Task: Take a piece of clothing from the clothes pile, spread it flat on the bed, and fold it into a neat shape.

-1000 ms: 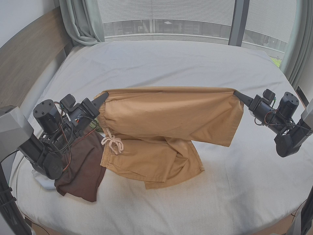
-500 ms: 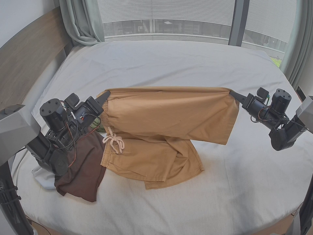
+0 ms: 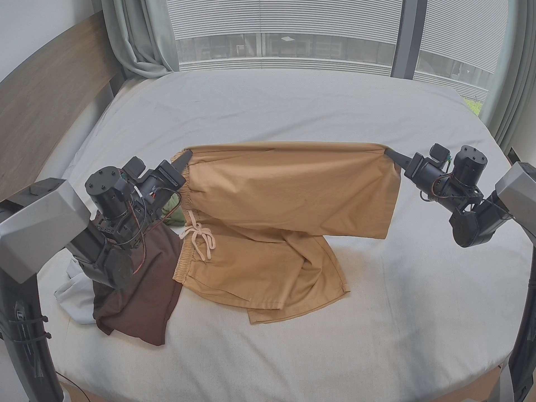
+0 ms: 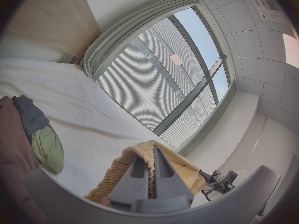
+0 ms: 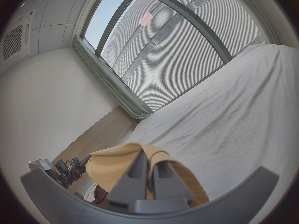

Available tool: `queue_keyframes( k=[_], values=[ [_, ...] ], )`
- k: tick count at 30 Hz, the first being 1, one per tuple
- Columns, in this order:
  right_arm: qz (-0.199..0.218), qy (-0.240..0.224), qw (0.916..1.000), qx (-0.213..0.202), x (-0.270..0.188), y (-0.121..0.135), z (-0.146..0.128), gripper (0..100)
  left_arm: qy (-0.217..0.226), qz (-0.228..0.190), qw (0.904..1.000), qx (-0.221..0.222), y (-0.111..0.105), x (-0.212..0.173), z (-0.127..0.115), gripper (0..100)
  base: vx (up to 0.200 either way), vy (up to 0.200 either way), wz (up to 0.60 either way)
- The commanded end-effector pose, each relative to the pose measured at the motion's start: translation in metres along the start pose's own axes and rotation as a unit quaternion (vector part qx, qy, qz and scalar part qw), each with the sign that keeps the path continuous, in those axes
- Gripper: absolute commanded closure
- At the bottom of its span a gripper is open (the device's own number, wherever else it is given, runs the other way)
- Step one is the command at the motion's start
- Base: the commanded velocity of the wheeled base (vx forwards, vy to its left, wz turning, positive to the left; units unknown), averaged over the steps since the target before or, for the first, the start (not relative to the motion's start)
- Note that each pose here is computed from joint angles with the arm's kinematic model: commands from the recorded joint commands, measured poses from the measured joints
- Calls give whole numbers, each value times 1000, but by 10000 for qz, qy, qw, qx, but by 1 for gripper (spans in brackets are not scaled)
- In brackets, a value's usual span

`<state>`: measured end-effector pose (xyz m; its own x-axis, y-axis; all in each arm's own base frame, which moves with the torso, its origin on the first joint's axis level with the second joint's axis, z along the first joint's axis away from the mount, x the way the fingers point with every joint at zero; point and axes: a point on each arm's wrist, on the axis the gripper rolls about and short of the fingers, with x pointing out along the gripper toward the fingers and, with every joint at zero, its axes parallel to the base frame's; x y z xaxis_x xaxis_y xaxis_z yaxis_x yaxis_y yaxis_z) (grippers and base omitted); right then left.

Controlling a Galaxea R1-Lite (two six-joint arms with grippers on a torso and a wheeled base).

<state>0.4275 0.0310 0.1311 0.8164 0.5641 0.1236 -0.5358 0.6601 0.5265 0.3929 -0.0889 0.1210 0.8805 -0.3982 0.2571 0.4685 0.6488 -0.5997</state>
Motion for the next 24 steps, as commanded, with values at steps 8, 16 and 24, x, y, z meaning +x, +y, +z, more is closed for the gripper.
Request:
queue_keyframes(
  k=[8,16,24],
  values=[
    [10,-1,10000,6,29,-26,-8,100,-70,8,10000,18,27,23,-14,100,0,0,0],
    [24,-46,10000,-24,39,-40,-13,100,-97,53,9999,23,34,28,-14,100,0,0,0],
    [37,-114,9999,-69,44,-48,-13,100,-123,99,9999,27,44,37,-14,100,0,0,0]
  ],
)
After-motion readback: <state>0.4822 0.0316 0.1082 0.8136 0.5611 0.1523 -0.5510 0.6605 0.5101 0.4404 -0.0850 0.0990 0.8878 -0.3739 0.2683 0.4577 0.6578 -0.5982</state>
